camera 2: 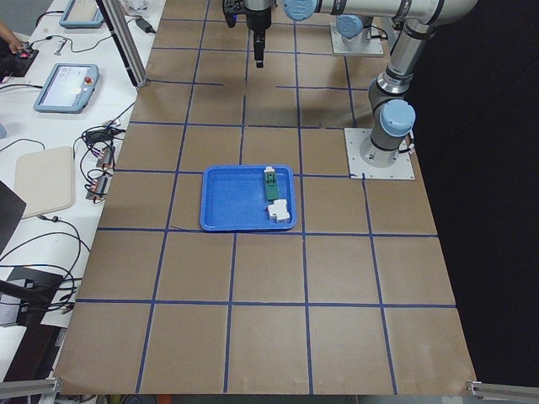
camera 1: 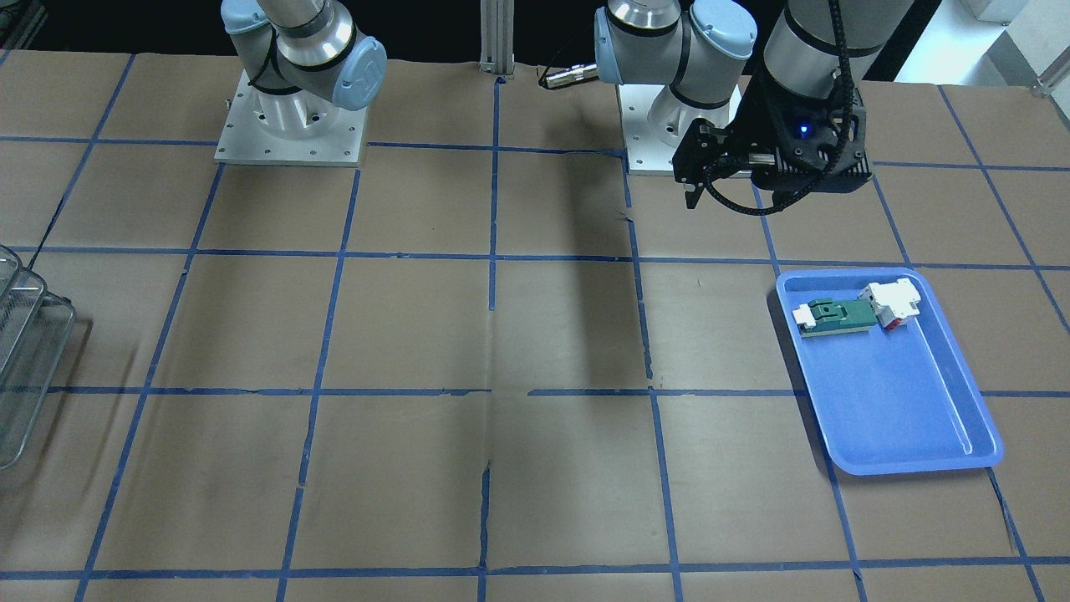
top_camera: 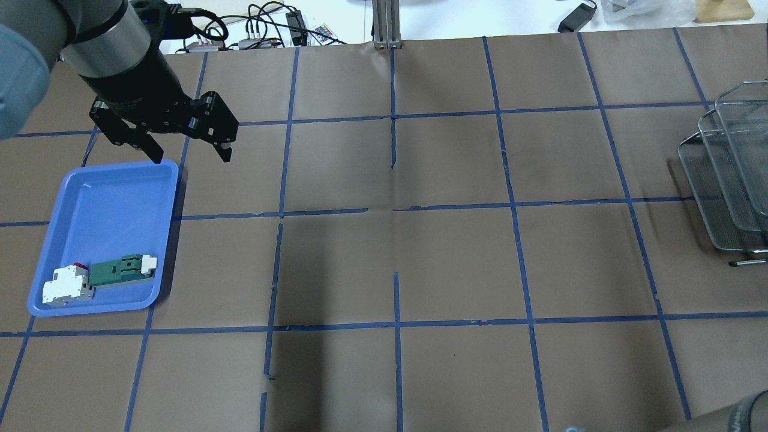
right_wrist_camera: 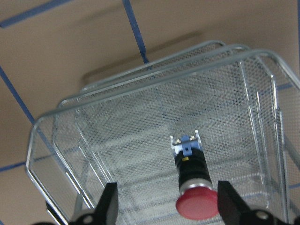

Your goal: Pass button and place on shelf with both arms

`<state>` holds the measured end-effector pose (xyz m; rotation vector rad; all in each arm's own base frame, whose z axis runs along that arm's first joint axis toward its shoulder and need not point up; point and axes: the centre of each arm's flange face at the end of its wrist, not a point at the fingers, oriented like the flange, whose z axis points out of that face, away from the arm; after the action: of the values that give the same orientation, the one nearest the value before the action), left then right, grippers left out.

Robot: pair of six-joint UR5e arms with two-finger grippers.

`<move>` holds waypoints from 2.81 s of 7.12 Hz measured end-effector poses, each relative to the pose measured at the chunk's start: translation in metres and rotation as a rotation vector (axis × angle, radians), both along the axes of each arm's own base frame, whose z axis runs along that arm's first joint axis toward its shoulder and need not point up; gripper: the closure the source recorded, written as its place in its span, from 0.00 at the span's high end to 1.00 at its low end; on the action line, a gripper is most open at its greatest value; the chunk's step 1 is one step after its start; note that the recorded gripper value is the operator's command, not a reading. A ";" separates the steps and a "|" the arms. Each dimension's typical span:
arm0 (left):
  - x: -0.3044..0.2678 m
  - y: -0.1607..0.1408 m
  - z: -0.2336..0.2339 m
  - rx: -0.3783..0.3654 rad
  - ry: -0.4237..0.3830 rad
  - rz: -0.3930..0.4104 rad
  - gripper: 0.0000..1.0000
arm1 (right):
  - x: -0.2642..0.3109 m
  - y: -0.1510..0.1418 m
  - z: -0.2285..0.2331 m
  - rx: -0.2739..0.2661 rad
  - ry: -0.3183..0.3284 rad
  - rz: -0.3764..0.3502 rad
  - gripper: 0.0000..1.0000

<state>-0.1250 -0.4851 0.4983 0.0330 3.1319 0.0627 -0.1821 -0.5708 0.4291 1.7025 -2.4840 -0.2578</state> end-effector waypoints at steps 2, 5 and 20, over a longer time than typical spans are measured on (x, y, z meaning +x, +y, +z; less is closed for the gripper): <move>0.000 -0.002 -0.001 -0.005 0.001 0.002 1.00 | 0.077 0.010 0.007 -0.001 -0.163 -0.141 1.00; 0.000 -0.003 -0.002 -0.009 0.000 0.003 1.00 | 0.239 0.027 0.038 -0.069 -0.139 -0.389 1.00; 0.000 -0.003 0.000 -0.014 0.000 0.001 1.00 | 0.335 0.051 0.075 -0.232 -0.147 -1.258 1.00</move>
<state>-0.1249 -0.4883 0.4986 0.0311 3.1321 0.0406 0.1527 -0.5200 0.5038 -0.1002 -3.1349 0.0763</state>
